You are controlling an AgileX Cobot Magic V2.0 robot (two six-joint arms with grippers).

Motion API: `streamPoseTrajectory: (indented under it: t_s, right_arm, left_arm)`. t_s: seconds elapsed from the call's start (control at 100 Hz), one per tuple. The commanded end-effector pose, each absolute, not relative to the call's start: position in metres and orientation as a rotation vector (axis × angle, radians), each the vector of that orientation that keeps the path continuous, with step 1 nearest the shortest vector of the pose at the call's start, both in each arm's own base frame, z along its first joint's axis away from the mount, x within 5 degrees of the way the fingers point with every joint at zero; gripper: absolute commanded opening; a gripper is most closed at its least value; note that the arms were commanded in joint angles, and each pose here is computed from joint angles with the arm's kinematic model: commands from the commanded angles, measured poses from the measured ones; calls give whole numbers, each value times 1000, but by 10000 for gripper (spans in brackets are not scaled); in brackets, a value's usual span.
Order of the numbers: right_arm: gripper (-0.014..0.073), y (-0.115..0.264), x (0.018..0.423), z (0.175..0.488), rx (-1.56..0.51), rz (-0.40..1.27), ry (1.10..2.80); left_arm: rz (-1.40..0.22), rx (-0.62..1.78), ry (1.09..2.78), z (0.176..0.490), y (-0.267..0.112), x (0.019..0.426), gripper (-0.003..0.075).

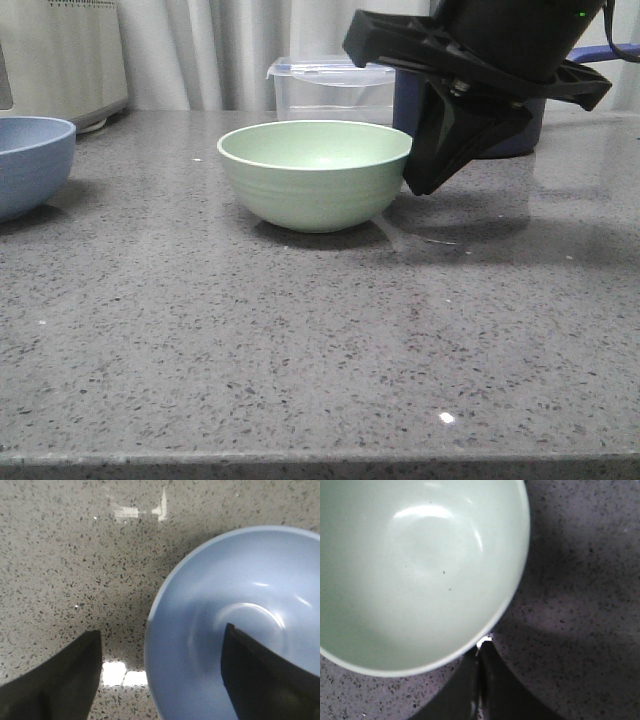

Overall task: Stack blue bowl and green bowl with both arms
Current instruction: 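Grasp the light blue bowl rim with the left gripper and lift it, then carry the blue bowl over the green bowl and lower it inside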

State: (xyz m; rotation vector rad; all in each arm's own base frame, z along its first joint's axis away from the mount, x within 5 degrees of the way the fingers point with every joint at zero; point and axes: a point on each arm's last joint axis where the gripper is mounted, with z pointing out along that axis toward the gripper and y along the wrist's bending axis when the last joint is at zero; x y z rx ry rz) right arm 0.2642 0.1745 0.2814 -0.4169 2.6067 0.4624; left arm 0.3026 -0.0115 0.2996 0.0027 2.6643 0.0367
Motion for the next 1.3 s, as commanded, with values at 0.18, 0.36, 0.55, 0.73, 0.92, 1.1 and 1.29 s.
streamPoseTrajectory:
  t_s: [0.18, 0.36, 0.55, 0.73, 0.92, 1.1, 1.29]
  right_arm:
    - [-80, 175, 263, 301, -401, 507, 2517]
    - [-80, 175, 263, 301, -401, 507, 2517]
    - [-80, 175, 263, 301, -401, 507, 2517]
    - [-80, 175, 263, 301, -401, 507, 2517]
    - [-80, 175, 263, 301, -401, 507, 2517]
    - [-80, 175, 263, 301, -401, 507, 2517]
    - [-80, 175, 263, 301, -401, 507, 2517]
  left_arm:
    - [41, -15, 2590, 312, -9, 309, 485]
    - [48, -40, 2594, 312, -3, 309, 240]
    - [46, -59, 2604, 311, 0, 308, -18]
    - [41, -64, 2601, 313, 0, 308, -20]
    - [-30, -56, 2568, 339, -6, 311, -20]
    - [-209, 44, 2509, 373, -27, 312, -20]
    - [-306, 139, 2453, 400, -55, 312, -20]
